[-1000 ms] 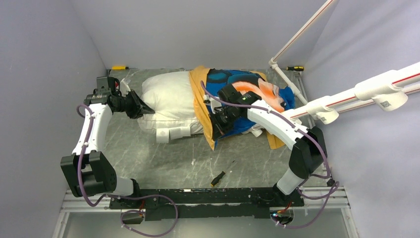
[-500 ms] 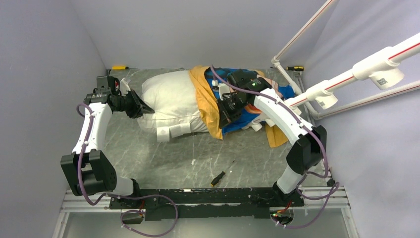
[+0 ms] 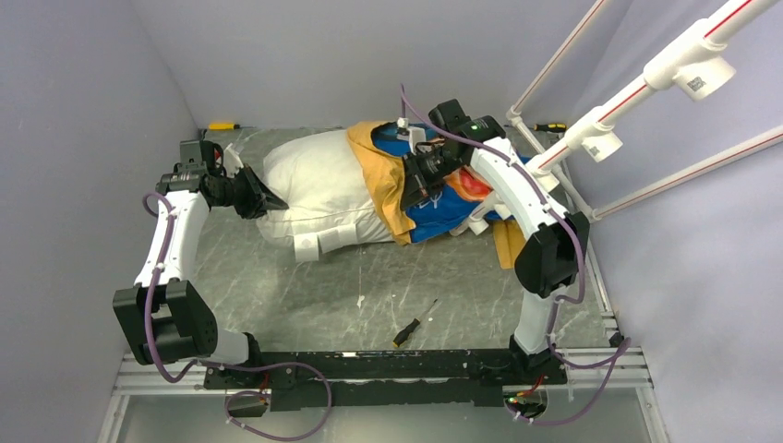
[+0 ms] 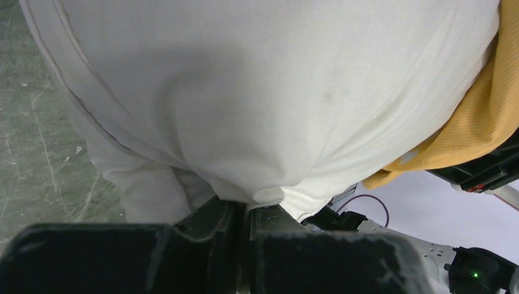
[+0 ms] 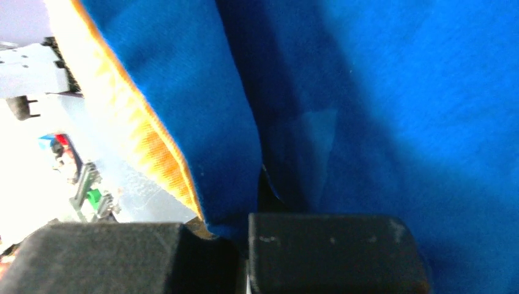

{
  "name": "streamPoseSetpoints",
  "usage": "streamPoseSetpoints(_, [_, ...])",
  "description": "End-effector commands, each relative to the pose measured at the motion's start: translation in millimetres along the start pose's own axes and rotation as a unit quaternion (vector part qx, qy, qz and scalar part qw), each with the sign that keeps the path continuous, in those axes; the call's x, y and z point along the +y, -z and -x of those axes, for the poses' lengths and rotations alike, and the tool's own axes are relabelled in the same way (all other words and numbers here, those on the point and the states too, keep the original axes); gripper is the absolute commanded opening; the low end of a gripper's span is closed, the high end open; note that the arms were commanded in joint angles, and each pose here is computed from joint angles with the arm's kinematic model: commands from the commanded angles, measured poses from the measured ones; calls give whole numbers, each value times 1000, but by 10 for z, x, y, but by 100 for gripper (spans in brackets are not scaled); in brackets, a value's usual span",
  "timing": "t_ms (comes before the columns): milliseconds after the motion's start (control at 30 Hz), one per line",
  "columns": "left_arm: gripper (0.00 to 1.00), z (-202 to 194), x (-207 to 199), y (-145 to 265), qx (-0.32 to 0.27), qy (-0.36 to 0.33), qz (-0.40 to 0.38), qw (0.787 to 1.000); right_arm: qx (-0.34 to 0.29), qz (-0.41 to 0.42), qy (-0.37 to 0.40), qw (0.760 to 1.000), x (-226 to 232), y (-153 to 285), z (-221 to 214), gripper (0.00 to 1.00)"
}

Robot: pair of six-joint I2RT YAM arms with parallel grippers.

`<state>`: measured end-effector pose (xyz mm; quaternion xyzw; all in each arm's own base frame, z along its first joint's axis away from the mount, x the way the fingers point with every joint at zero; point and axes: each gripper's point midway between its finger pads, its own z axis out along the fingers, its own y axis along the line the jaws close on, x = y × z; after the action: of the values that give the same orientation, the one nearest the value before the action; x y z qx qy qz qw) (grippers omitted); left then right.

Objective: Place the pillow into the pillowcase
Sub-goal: Stuff the pillow into the pillowcase.

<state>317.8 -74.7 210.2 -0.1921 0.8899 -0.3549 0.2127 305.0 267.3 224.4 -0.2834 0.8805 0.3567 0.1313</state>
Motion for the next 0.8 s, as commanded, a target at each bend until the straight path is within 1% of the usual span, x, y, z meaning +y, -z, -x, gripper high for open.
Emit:
streamPoseSetpoints(0, [1,93,-51,65,-21,-22,4,1000,-64,60,-30,996,-292,322,322,0])
streamPoseSetpoints(200, [2,86,-49,49,-16,-19,2,1000,-69,124,-62,988,-441,211,467,0])
streamPoseSetpoints(333, [1,94,-52,42,-16,-17,1,1000,-71,140,-89,984,-541,95,556,0])
streamPoseSetpoints(667, [2,125,-53,41,-16,-19,4,1000,-60,148,-129,979,-690,-71,577,0])
streamPoseSetpoints(767, [1,168,-52,67,-26,-24,13,999,-54,147,-146,977,-763,-127,537,0])
